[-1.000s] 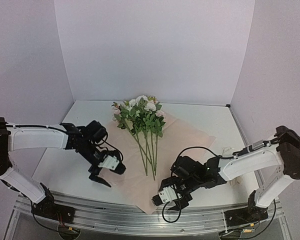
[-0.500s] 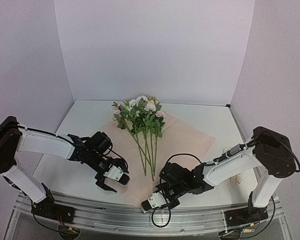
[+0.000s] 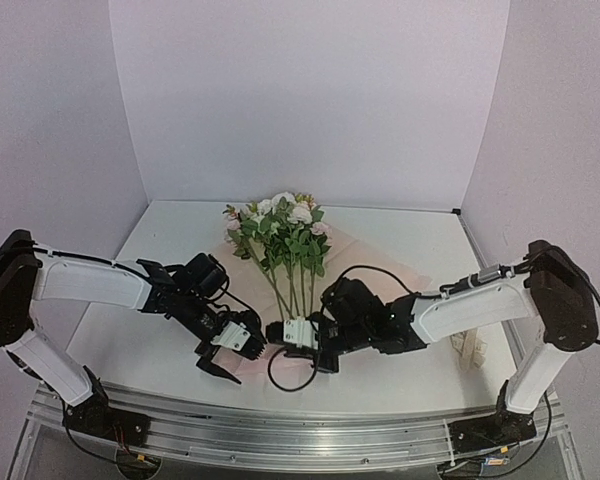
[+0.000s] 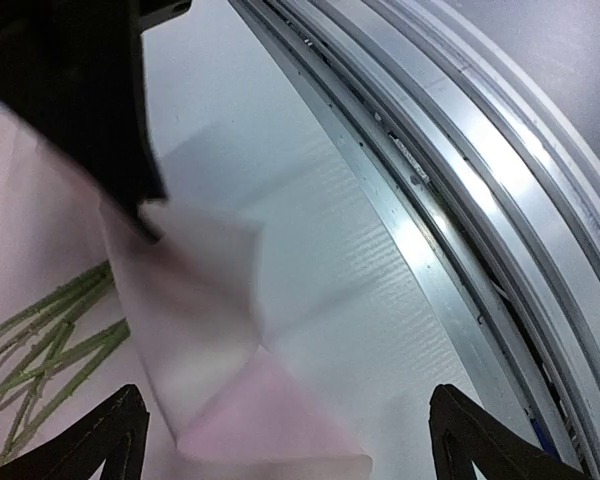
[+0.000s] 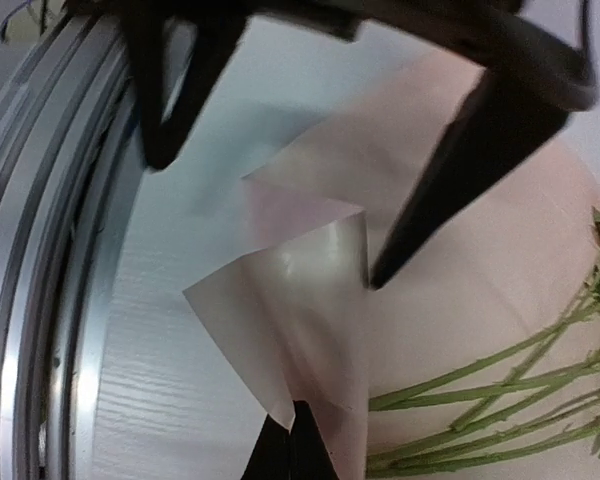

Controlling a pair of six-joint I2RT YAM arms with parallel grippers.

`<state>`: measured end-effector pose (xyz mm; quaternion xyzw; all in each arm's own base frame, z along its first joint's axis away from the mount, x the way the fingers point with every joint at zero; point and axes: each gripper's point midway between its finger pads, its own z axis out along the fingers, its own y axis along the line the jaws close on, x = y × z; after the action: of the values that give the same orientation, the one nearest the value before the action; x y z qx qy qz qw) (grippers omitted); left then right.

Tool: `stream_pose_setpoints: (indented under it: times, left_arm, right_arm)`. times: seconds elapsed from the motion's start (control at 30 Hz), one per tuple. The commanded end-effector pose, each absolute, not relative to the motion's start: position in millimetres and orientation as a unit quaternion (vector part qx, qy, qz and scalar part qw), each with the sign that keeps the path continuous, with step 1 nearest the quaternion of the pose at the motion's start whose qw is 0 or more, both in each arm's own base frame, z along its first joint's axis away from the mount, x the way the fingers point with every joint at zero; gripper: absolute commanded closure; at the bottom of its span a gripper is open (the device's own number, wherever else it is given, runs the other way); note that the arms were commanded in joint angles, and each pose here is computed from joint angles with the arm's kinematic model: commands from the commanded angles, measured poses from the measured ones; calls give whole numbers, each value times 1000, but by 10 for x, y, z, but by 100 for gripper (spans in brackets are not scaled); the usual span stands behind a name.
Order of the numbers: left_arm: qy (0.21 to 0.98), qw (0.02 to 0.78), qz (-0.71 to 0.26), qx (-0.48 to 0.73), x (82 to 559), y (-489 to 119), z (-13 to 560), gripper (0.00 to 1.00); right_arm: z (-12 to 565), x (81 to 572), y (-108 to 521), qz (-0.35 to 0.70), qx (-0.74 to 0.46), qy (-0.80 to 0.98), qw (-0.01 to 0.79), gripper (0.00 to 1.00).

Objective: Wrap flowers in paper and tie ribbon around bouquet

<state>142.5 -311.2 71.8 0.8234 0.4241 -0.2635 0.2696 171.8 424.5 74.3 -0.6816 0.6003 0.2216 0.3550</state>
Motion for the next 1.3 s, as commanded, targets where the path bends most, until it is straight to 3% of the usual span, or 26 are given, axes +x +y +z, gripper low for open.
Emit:
stream_pose_setpoints:
  times: [0.0,0.13,0.27,0.33,0.37,0.43,0.6,0.73,0.8,0.87,0.93,0.97,1.07,1.27]
  left_arm:
    - [456,299,-273,793,1670,-3408,849,4]
    - [518,304,-259,756,1939,-3556,835,15]
    - [584,280,-281,708,2071,-3650,788,13]
    - [596,266,-305,694,2045,-3670,814,19]
    - [598,261,-316,689,2024,-3684,828,28]
    - [608,257,-328,676,2036,-3725,848,58]
    - [653,257,-342,625,2329,-3831,946,99]
    - [693,244,-333,591,2636,-3890,906,100]
    - [709,225,-326,584,2731,-3913,830,100]
    - [713,215,-322,584,2791,-3957,779,100]
    - [713,211,-321,586,2806,-3962,720,100]
    - [712,211,-322,587,2800,-3961,705,100]
    - [716,204,-324,584,2775,-3947,663,100]
    - [764,156,-323,537,2711,-3846,453,100]
  right_arm:
    - [1146,2157,4278,285,-586,656,381,100]
    - [1221,2375,4217,313,-554,672,379,100]
    - [1147,2444,4196,314,-550,678,373,100]
    - [1125,2434,4184,317,-549,679,370,100]
    - [1115,2431,4182,318,-548,680,369,100]
    - [1115,2472,4170,317,-541,685,372,100]
    - [1202,2738,4071,325,-493,704,395,100]
    - [1258,2914,4034,334,-457,719,403,98]
    - [1307,3027,3975,328,-422,739,409,73]
    - [1452,3088,3868,325,-390,750,424,55]
    - [1634,3069,3746,330,-353,759,436,44]
    - [1675,3039,3682,336,-331,769,432,43]
    - [1735,2875,3547,350,-274,794,413,48]
    - [1237,2432,3701,382,-262,829,313,83]
